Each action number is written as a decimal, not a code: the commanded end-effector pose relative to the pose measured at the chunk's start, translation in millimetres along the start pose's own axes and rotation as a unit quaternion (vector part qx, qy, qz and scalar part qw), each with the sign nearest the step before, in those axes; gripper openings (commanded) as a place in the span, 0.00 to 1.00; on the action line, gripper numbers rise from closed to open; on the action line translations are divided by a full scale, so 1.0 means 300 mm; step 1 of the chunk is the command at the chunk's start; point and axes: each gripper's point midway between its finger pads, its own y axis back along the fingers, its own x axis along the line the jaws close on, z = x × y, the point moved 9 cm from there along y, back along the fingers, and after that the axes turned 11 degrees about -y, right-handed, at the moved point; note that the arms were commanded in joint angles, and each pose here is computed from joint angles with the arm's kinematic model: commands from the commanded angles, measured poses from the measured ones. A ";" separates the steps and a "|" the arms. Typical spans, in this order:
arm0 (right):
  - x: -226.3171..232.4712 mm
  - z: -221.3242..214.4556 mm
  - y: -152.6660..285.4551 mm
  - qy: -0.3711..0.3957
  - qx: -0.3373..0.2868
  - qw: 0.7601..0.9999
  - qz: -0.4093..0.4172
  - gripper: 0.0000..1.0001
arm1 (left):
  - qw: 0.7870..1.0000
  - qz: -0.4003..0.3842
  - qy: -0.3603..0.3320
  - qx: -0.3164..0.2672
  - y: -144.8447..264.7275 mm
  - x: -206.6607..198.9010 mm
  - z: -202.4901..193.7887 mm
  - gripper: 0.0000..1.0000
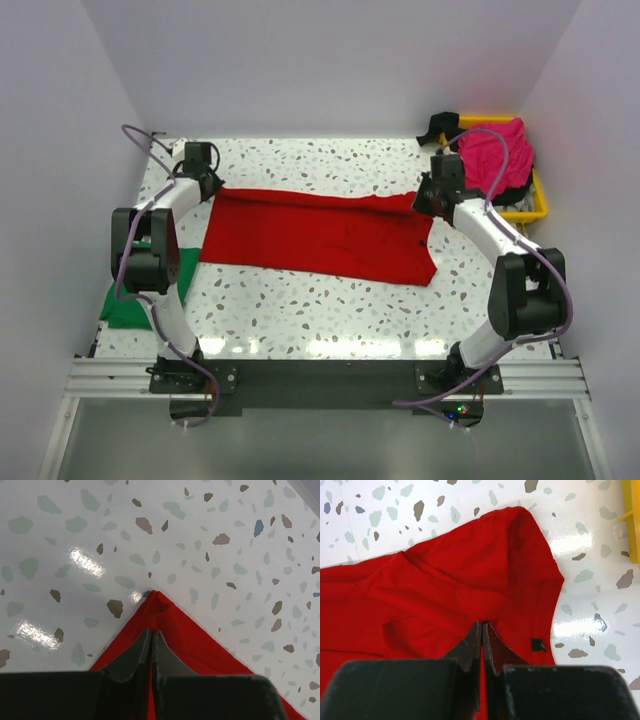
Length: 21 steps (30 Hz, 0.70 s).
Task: Fold and stack the t-shirts
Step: Fold the tshirt
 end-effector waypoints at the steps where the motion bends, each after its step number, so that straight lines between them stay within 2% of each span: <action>1: 0.022 0.032 0.063 -0.010 -0.034 0.999 0.028 0.00 | 0.999 0.000 0.021 -0.033 0.049 0.010 0.060 0.00; 21: -0.008 -0.018 0.122 -0.007 -0.022 0.999 0.038 0.00 | 0.999 0.019 0.031 -0.027 0.079 0.073 0.043 0.00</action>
